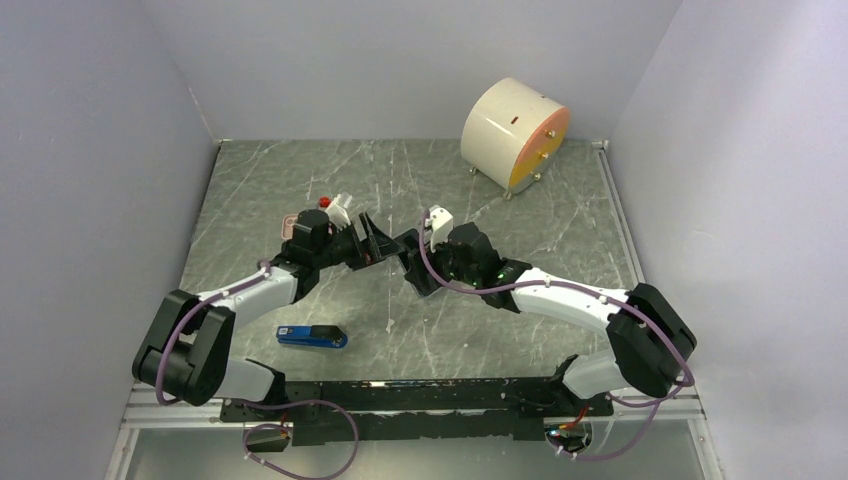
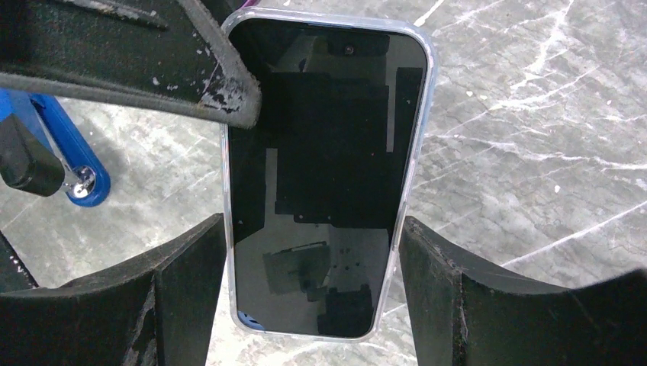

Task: Take the phone out of the phone case
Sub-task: Pick up the phone at the center of the board.

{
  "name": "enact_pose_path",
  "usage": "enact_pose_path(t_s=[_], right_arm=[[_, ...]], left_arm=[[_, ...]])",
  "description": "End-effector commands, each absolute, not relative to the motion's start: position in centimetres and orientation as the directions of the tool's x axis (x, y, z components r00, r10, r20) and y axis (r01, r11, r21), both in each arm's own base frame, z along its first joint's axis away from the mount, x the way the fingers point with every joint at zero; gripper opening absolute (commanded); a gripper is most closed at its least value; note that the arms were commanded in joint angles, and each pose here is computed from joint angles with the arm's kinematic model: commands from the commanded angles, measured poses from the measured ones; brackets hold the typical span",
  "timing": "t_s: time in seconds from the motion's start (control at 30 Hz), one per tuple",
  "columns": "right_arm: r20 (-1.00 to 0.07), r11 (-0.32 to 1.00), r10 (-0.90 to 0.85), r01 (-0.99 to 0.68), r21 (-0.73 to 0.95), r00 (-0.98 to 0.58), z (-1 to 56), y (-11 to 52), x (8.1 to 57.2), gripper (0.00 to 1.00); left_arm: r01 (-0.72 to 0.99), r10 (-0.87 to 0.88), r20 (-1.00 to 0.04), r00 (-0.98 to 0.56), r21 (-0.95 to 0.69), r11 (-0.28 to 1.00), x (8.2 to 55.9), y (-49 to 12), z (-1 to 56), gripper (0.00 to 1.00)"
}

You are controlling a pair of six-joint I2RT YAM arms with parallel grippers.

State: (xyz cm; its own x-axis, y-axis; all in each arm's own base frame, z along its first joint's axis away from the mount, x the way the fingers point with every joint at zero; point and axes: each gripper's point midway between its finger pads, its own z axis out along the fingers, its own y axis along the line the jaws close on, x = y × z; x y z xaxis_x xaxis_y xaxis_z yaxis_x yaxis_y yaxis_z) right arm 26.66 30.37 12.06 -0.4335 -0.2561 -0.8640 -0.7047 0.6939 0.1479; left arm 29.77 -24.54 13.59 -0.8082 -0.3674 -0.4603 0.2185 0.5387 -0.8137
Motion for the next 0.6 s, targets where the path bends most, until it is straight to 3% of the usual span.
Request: enact_pose_path(t_s=[0.0,0.37,0.47,0.57], right_arm=[[-0.931,0.671,-0.133,-0.722,0.168,-0.34,16.6,31.6,27.7,0.31],[-0.95,0.621,-0.108,-0.766,0.165,-0.292,18.3,32.8,27.6,0.33],[-0.951,0.603,-0.119,-0.782,0.16,-0.287,18.3,33.0,27.3,0.35],[-0.954,0.585,-0.107,-0.794,0.166,-0.279,18.8,33.3,27.1,0.38]], left_arm=[[0.322,-0.354,-0.503,-0.788,-0.828,0.46,29.5,-25.8,16.2,0.87],[0.35,-0.337,-0.516,-0.788,-0.824,0.445,29.5,-26.9,16.5,0.71],[0.374,-0.343,-0.538,-0.77,-0.816,0.44,29.7,-26.9,17.8,0.6],[0.388,-0.353,-0.549,-0.757,-0.813,0.433,29.9,-26.9,18.9,0.41]])
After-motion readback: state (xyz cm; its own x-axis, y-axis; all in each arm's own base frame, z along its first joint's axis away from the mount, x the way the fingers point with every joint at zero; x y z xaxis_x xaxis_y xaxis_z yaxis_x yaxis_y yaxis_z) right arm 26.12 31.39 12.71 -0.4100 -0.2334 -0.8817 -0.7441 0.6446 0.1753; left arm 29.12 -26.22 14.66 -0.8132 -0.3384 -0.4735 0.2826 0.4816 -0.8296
